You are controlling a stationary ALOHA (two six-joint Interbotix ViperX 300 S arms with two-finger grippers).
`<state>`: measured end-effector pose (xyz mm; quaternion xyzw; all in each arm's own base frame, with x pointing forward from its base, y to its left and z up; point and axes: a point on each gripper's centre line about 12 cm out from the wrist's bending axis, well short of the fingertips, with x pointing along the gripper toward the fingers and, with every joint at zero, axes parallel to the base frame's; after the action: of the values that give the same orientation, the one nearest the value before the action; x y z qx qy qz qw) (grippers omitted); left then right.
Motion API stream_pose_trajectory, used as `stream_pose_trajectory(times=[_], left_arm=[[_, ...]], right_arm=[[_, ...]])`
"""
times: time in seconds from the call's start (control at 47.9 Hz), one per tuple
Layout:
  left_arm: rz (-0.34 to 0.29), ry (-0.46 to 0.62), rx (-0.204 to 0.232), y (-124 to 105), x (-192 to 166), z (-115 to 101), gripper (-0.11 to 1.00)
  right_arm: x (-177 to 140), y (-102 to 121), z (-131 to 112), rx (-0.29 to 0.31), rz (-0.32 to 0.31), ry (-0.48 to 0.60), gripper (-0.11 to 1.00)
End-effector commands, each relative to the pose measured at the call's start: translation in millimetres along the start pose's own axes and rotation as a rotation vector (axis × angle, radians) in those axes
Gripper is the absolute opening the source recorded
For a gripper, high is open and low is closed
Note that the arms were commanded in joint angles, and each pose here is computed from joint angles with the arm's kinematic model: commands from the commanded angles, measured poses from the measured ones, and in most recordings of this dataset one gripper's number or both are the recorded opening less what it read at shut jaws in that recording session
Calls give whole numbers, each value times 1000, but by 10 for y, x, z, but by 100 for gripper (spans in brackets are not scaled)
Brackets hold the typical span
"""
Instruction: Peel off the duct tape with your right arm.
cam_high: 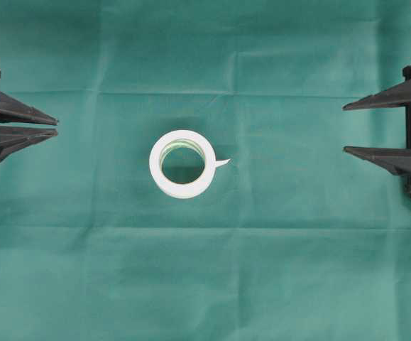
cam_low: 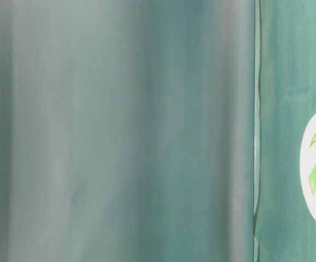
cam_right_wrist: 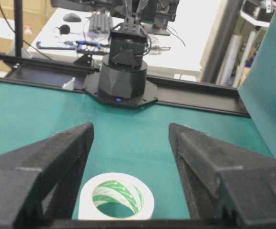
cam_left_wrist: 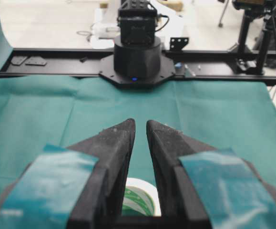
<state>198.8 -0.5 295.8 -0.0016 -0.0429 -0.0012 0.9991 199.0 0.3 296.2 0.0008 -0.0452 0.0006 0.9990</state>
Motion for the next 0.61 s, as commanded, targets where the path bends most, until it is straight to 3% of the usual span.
stream_pose_trajectory(times=[0.0, 0.042, 0.146, 0.292, 0.459, 0.585], left_arm=[[-14, -21, -9, -30, -10, -16, 24], [-18, -32, -9, -38, -17, -15, 22], [-25, -50, -10, -52, -29, -24, 3], [-25, -38, -16, -52, -14, -68, 1], [-24, -26, -23, -52, 24, -87, 2], [-24, -9, -20, -54, 60, -116, 25]], right_arm=[[1, 9, -27, 0, 5, 5, 24], [-4, 9, -50, 0, 5, 9, 21], [-23, 6, -108, 0, 3, 18, 2], [-36, 6, -138, 0, 3, 11, -10], [-41, 6, -149, 0, 3, 9, -3], [-44, 6, -161, 0, 3, 12, 16]])
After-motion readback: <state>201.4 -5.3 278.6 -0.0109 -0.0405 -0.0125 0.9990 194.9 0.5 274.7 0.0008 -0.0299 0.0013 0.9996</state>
